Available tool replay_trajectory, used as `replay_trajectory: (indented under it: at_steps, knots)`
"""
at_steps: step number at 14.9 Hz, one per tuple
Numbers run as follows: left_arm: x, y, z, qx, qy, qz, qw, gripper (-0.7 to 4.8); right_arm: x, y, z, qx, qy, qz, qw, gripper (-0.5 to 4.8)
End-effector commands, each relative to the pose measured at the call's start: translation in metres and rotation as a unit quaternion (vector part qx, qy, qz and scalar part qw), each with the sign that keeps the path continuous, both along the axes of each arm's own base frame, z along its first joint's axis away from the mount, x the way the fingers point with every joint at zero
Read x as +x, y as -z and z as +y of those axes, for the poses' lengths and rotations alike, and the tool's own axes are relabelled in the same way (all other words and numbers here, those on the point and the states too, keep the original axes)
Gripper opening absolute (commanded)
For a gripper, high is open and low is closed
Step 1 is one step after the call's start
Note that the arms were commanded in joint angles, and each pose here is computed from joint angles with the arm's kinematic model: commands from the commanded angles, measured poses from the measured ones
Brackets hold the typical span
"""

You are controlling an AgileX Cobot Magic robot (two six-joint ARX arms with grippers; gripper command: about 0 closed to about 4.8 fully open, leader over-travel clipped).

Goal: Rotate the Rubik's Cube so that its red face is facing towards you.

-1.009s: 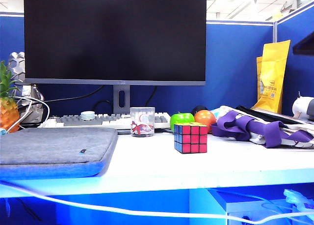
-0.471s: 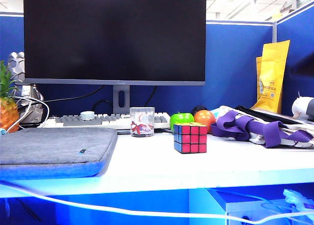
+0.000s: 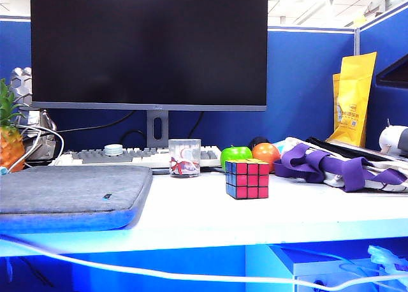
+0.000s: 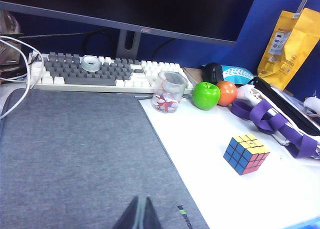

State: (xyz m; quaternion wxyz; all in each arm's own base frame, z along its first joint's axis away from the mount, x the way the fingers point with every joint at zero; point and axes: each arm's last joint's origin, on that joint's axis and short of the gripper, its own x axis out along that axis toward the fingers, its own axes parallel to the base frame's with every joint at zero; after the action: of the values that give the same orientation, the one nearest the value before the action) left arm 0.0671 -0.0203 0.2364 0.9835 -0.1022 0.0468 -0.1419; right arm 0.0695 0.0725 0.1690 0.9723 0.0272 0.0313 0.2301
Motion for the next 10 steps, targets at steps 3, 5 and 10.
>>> replay_trajectory:
  at_steps: [3, 5, 10]
  knots:
    - [0.000, -0.002, 0.000, -0.003, 0.002, -0.007, 1.000, 0.23, -0.001, 0.000, -0.002, 0.015, 0.003, -0.008, 1.000, -0.05]
    - [0.001, 0.000, 0.000, -0.002, 0.003, -0.003, 1.000, 0.23, 0.001, 0.000, -0.005, 0.020, 0.006, -0.012, 1.000, -0.05]
    - [0.002, 0.009, 0.009, 0.005, -0.061, 0.029, 0.998, 0.23, 0.021, 0.000, -0.040, 0.017, 0.198, -0.015, 0.980, -0.05]
